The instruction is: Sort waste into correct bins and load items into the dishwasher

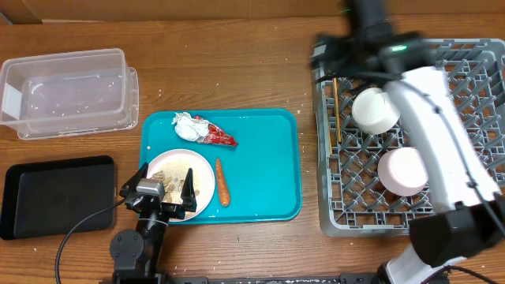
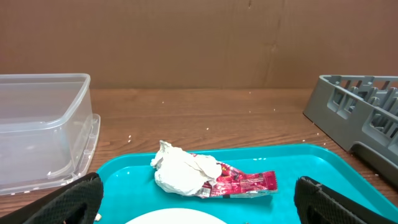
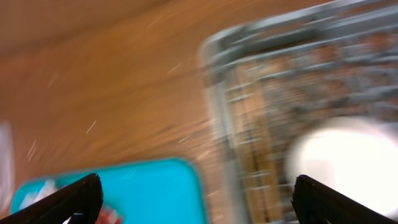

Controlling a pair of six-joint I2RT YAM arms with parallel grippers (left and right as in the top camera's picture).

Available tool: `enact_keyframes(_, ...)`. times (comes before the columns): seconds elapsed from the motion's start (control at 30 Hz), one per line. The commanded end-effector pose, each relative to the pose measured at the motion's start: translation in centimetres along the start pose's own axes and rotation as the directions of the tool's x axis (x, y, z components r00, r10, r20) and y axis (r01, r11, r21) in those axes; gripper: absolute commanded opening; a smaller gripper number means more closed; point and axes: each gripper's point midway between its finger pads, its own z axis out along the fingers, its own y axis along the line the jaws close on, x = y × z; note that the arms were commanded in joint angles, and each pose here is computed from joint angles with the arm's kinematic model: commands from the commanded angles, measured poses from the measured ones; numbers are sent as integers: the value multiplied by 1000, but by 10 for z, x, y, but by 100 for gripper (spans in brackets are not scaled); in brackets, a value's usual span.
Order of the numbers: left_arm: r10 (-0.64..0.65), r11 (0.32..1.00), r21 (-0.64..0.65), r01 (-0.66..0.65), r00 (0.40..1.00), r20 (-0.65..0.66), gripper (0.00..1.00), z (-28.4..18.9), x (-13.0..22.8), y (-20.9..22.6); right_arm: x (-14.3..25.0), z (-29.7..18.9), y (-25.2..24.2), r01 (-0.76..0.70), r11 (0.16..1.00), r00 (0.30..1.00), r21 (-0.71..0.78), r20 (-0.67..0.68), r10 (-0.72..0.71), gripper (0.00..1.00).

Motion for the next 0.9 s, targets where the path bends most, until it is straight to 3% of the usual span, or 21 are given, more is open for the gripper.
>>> enact_keyframes(0.0,24,1000,-3,-24,1000,6,100,0,0,0,-21,-3,-60,-107,989,994,103,28,105,100)
enact_keyframes(0.3,24,1000,-3,-24,1000,6,100,0,0,0,-32,-6,-111,-269,963,963,23,-27,270,100)
enact_keyframes(0.87,14,1000,22,-15,1000,25,100,0,-5,-5,-34,-7,-119,-284,958,958,31,-20,285,100)
